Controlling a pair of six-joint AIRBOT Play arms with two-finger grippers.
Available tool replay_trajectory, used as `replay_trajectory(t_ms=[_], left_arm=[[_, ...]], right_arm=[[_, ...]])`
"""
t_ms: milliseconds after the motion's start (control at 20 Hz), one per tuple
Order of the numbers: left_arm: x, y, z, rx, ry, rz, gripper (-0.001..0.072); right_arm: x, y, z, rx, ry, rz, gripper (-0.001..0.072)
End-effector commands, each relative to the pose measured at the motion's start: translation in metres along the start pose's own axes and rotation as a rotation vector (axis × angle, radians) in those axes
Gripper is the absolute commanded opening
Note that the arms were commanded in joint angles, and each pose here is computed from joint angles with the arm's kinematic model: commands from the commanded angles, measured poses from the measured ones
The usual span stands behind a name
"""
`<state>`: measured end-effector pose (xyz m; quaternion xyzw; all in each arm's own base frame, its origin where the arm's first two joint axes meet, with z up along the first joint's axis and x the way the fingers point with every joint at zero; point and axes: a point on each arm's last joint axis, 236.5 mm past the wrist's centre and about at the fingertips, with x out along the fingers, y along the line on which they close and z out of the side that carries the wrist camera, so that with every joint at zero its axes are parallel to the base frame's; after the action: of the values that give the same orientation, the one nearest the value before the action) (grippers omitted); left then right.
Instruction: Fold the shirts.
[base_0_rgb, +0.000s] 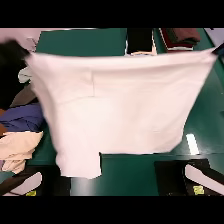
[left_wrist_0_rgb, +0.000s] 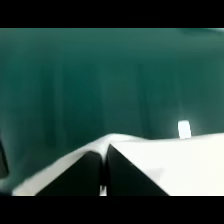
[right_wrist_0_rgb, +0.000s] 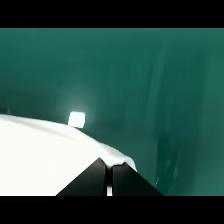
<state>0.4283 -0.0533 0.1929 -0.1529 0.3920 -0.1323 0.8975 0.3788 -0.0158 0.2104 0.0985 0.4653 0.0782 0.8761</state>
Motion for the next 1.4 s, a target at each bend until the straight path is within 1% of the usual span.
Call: replay_trajectory(t_ms=[0,100,200,350,450,500,600,700,850,1050,1100,1150,1200,1250,1350], left_arm=[[0.103,0.040,-0.056,-0.079,0.204,-0.046,0.0024],[0.142,0.049,-0.060,-0.127,0.207,-0.084,0.0024],[0.164,0.061,-0.054,-0.152,0.190,-0.073,0.0024],[0.164,0.064,-0.038,-0.114,0.173,-0.060,0.0025],[0.154,0.068,-0.045,-0.049,0.239,-0.029,0.0025],[0.149,0.072,-0.058,-0.025,0.297,-0.010,0.0025],[0.143,0.075,-0.088,-0.027,0.415,-0.006,0.0025],[0.147,0.078,-0.115,-0.054,0.481,-0.011,0.0024],[0.152,0.084,-0.152,-0.095,0.559,-0.010,0.0025],[0.154,0.086,-0.177,-0.125,0.607,-0.012,0.0026],[0.153,0.086,-0.176,-0.127,0.606,-0.012,0.0078],[0.153,0.086,-0.175,-0.127,0.603,-0.011,0.0393],[0.152,0.085,-0.174,-0.149,0.600,-0.003,0.0536],[0.149,0.084,-0.171,-0.165,0.591,0.003,0.0538],[0.132,0.084,-0.156,-0.130,0.550,0.027,0.0538]], right_arm=[[0.108,-0.029,-0.038,0.066,0.220,0.006,0.0013],[0.159,-0.035,-0.041,0.085,0.262,0.017,0.0013],[0.191,-0.038,-0.030,0.081,0.261,0.019,0.0013],[0.196,-0.036,0.002,0.051,0.210,0.021,0.0013],[0.183,-0.036,0.016,0.032,0.185,0.012,0.0013],[0.177,-0.037,0.013,0.017,0.204,0.015,0.0013],[0.169,-0.045,-0.007,0.023,0.262,0.016,0.0013],[0.171,-0.056,-0.034,0.070,0.308,0.010,0.0013],[0.182,-0.063,-0.076,0.125,0.350,0.003,0.0013],[0.197,-0.061,-0.113,0.166,0.402,0.011,0.0016],[0.199,-0.058,-0.119,0.182,0.413,0.025,0.0067],[0.201,-0.055,-0.118,0.196,0.406,0.041,0.0305],[0.201,-0.051,-0.113,0.211,0.388,0.061,0.0438],[0.198,-0.046,-0.106,0.218,0.374,0.081,0.0438],[0.185,-0.042,-0.102,0.186,0.371,0.085,0.0438]])
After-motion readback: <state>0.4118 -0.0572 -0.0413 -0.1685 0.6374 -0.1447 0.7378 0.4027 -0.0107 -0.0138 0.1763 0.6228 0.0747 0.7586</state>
